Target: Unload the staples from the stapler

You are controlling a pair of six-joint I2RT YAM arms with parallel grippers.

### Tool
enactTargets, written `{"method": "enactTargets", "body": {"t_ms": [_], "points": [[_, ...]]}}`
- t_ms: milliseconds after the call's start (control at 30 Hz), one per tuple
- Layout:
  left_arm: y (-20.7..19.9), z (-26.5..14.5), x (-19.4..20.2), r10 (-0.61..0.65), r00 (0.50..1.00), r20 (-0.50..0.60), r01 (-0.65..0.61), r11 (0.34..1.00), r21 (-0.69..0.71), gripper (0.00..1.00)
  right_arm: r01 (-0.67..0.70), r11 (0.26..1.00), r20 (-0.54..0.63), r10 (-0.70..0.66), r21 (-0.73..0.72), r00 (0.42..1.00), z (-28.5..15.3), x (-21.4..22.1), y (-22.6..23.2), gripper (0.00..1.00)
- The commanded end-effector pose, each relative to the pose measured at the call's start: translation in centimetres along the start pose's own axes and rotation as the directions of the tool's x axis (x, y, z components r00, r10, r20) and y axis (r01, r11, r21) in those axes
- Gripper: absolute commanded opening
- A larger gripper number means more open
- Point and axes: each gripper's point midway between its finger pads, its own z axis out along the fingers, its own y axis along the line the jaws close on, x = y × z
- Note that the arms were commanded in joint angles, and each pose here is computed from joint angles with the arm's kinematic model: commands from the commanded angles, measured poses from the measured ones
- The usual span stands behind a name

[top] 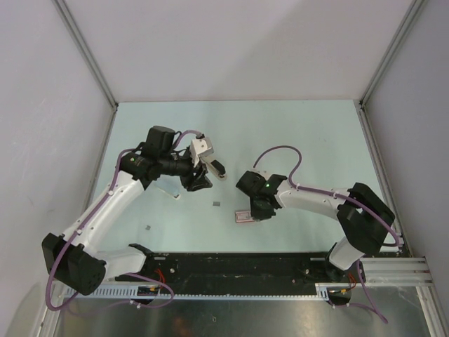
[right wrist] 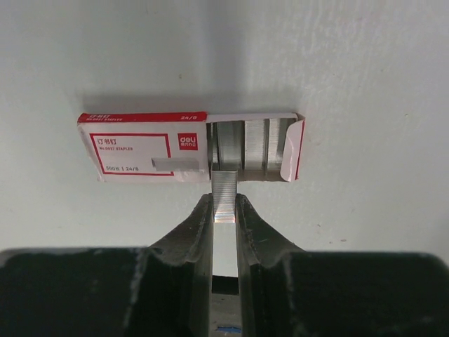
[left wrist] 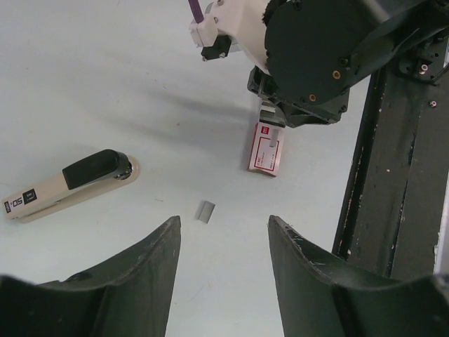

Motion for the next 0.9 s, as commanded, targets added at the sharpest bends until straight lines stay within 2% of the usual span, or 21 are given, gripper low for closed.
{"method": "enactTargets", "body": {"t_ms": [0,867], "points": [[-0.33,-0.51,-0.64,0.048,0.999,0.023,-0.048,0.999,-0.008,0.58,-0.014,1.0,0.005,0.014,0.007,1.0,0.5,-0.43,-0.27,0.07],[-0.42,-0.43,-0.45,0.049,0.999,0.022,-0.049,0.999,-0.002,0.58,-0.008,1.0,-0.028,0.008,0.012,1.0,1.33,-0.6,-0.83,0.08]]}}
